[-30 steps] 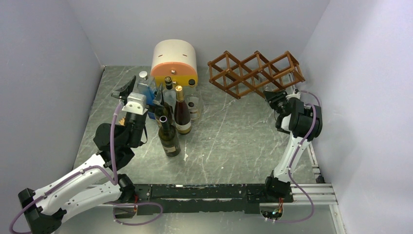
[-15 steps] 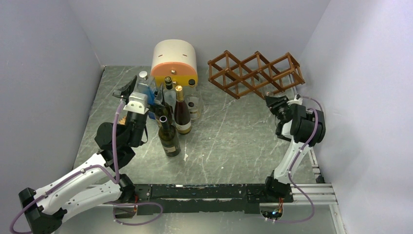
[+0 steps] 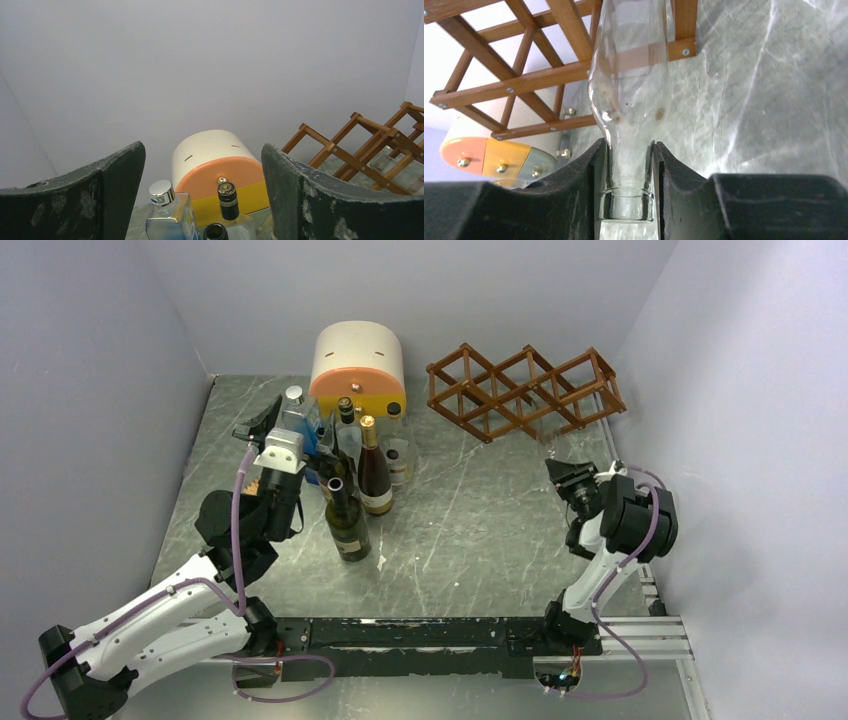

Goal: Take the wine bottle off the wine rack

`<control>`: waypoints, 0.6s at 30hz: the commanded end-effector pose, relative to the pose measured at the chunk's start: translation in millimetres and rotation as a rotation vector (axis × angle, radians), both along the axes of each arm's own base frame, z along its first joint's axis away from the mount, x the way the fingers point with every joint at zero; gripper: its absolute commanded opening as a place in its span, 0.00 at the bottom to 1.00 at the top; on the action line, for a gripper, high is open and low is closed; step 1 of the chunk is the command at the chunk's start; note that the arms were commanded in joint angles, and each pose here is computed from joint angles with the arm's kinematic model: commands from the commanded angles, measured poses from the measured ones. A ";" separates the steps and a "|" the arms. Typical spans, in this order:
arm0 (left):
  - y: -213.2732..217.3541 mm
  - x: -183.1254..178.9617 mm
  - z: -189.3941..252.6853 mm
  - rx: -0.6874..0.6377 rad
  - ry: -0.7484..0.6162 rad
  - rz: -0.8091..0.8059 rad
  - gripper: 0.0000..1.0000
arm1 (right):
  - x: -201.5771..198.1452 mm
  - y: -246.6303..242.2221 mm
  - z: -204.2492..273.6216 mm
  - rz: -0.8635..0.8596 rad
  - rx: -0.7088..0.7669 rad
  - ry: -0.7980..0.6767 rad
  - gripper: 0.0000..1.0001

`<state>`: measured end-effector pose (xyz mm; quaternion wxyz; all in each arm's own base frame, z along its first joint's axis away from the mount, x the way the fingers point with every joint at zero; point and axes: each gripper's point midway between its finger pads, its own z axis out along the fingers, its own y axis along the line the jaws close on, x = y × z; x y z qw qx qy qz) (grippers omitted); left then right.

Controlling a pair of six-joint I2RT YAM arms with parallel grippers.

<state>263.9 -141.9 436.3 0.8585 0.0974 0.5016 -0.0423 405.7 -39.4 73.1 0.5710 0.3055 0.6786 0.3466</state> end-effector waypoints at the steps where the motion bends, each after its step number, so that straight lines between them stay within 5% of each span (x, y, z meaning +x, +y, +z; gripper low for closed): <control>1: 0.1 -1.3 6.3 -0.014 -0.013 -0.016 0.89 | -18.1 -5.1 37.9 -0.010 -0.040 -0.123 0.00; 10: -1.6 -1.4 6.1 -0.021 -0.008 -0.028 0.89 | -65.1 13.1 42.4 0.003 -0.011 -0.069 0.00; 18: -2.9 0.1 4.0 -0.016 -0.001 -0.027 0.89 | -103.9 -2.8 40.6 -0.153 -0.107 0.142 0.00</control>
